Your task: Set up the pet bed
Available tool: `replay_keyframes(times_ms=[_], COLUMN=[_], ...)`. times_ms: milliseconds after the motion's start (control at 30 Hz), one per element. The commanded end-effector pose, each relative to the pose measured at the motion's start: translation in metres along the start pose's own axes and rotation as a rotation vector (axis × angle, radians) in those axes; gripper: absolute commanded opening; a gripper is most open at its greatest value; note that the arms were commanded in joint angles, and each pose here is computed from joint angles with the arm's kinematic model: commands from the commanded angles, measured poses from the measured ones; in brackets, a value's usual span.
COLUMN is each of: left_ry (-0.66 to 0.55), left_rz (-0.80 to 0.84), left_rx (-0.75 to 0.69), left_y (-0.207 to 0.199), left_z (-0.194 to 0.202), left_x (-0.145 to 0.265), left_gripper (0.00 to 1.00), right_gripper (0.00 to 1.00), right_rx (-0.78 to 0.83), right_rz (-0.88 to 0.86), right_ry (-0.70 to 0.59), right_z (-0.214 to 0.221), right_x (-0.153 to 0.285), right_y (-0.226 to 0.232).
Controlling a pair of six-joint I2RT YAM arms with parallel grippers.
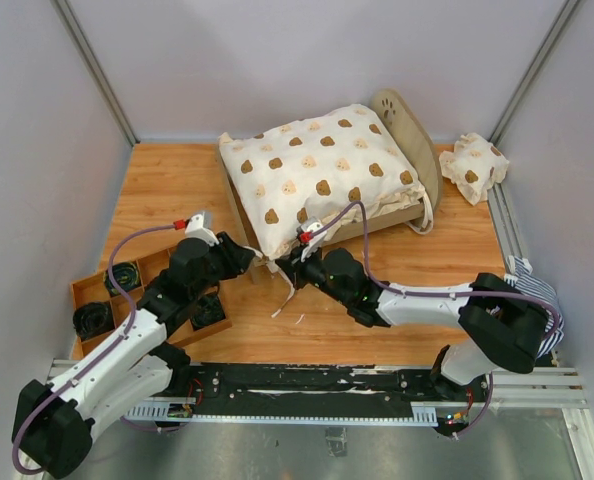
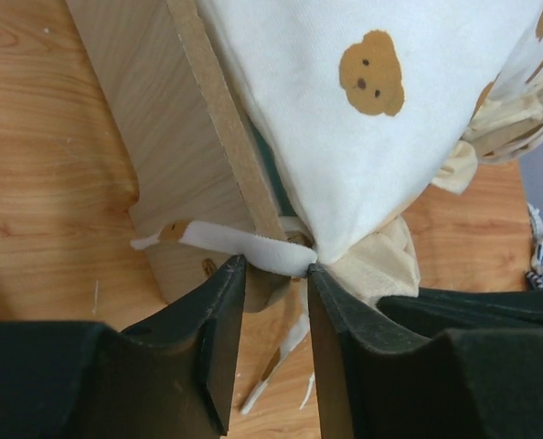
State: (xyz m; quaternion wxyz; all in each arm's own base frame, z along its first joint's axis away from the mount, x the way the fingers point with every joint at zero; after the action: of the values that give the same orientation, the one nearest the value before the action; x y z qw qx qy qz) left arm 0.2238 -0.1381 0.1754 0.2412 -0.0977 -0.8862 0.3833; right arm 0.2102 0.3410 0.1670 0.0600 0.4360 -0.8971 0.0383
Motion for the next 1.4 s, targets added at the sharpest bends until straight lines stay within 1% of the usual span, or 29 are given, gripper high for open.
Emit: replay_keyframes(times_ms=[0,133,200,433,467,500,567,600,667,767,833,933,1000,1100,1233,1367], left_ry=[0.01,0.071,0.108,0.249,0.265,0.28,0.295,0.284,0.222,0.068,-0.01,-0.089,-0.126,-0.157,-0.112,0.008], left_rz=[-0.004,0.004,0.023,0.142,0.145,0.145,0.13,0.112,0.065,0.017,0.005,-0.019,-0.039,-0.007,0.053,0.155], left_rx=[-0.016,-0.003,0.018,0.087,0.1,0.113,0.123,0.126,0.132,0.108,0.084,0.048,0.039,0.029,0.007,0.012], left_y=[-0.003,-0.001,-0.003,-0.013,-0.011,-0.009,-0.002,0.002,0.007,0.005,-0.002,-0.01,-0.013,-0.021,-0.028,-0.041], left_z=[-0.003,0.006,0.011,0.033,0.036,0.04,0.046,0.046,0.039,0.013,-0.005,-0.025,-0.034,-0.041,-0.035,-0.02], left_x=[0.005,0.012,0.017,0.038,0.04,0.041,0.043,0.043,0.043,0.043,0.043,0.041,0.039,0.031,0.016,0.01], left_gripper=[0.32,0.08,0.01,0.0,0.02,0.07,0.23,0.33,0.47,0.59,0.63,0.65,0.65,0.65,0.65,0.67], right_gripper=[0.0,0.0,0.0,0.0,0.0,0.0,0.0,0.0,0.0,0.0,0.0,0.0,0.0,0.0,0.0,0.0], right_rx=[-0.031,-0.034,-0.033,-0.049,-0.056,-0.063,-0.085,-0.103,-0.138,-0.199,-0.246,-0.296,-0.303,-0.303,-0.312,-0.305], right_rz=[-0.025,-0.025,-0.016,-0.012,-0.013,-0.018,-0.028,-0.036,-0.056,-0.079,-0.081,-0.077,-0.077,-0.073,-0.075,-0.077], right_ry=[-0.051,-0.051,-0.046,-0.056,-0.062,-0.068,-0.078,-0.082,-0.095,-0.106,-0.118,-0.128,-0.137,-0.136,-0.131,-0.129], right_z=[-0.024,-0.023,-0.021,-0.027,-0.029,-0.032,-0.036,-0.039,-0.044,-0.049,-0.051,-0.054,-0.056,-0.056,-0.053,-0.052], right_x=[-0.004,-0.005,-0.005,-0.006,-0.006,-0.006,-0.006,-0.007,-0.007,-0.005,-0.003,0.0,0.002,0.002,0.002,0.002], right_y=[0.002,0.003,0.002,0.001,0.001,0.002,0.004,0.006,0.009,0.014,0.014,0.012,0.012,0.012,0.012,0.012])
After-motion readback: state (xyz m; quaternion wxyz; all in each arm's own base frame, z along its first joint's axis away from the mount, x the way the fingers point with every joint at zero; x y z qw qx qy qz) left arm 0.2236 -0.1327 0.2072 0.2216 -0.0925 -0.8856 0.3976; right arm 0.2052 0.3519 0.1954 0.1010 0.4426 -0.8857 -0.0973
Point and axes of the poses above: each gripper's point midway between its finger pads, its own x axis back along the fingers, its own y axis along the line the jaws close on, z = x × y, the point moved 5 cm from there along x, back along the fingers, and after that the axes turned 13 degrees about x, right-handed, at the moved point
